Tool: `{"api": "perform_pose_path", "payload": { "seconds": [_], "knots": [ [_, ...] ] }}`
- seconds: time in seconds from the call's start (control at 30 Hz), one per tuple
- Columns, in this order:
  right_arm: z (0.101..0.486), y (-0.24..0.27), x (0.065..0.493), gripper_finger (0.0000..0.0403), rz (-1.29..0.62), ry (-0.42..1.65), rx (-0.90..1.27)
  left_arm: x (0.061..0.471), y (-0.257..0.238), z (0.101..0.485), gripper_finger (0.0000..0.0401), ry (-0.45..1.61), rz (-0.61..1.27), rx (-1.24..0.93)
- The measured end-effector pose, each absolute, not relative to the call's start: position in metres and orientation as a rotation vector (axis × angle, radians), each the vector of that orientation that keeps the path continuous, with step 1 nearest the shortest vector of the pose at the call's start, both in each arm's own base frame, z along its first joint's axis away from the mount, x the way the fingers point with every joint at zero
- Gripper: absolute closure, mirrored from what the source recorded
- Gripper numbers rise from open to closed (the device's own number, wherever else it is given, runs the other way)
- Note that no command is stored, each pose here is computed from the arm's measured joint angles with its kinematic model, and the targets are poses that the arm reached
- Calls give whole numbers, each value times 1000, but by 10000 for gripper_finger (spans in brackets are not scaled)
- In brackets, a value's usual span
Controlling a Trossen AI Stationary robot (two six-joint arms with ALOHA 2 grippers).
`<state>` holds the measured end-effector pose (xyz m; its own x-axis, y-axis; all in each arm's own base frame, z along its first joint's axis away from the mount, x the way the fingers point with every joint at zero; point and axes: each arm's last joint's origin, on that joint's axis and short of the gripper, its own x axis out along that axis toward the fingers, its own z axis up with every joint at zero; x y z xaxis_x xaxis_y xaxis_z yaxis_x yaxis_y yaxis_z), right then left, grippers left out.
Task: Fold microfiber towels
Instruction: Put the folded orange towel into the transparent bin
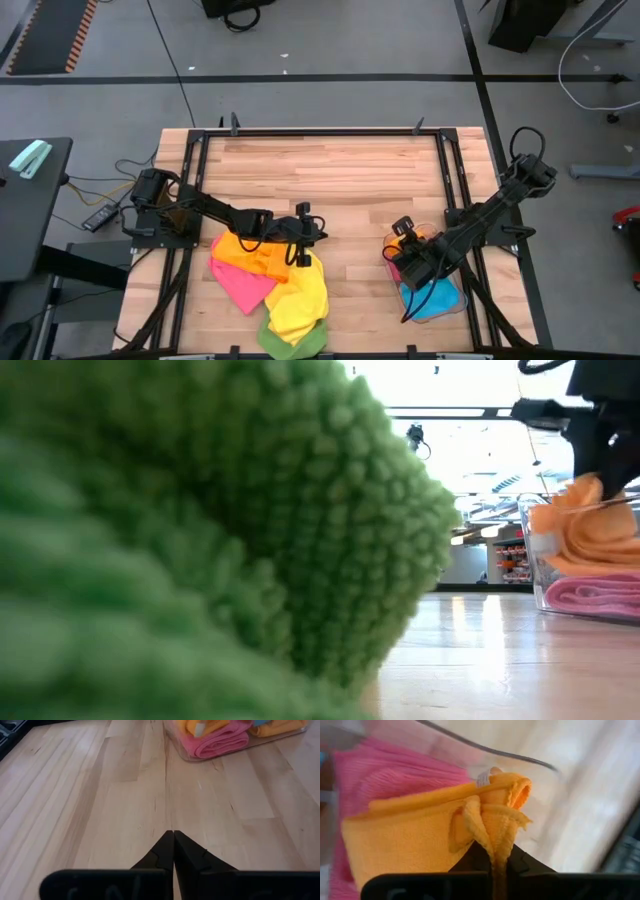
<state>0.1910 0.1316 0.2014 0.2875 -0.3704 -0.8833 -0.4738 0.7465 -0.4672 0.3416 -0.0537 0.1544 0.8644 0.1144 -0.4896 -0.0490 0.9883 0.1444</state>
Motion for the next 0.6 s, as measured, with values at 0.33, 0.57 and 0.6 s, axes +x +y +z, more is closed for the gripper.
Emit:
{"api": "perform_pose_path", "payload": {
  "seconds": [0.33,0.57,0.6],
  "knots": [
    [215,142,181,391,-57,1237,-858,342,-54,154,376,520,86,128],
    [192,147,167,391,-30,1260,-758,341,-57,154,381,519,77,130],
    [189,147,165,391,-19,1270,-753,341,-57,154,383,520,77,131]
  ]
}}
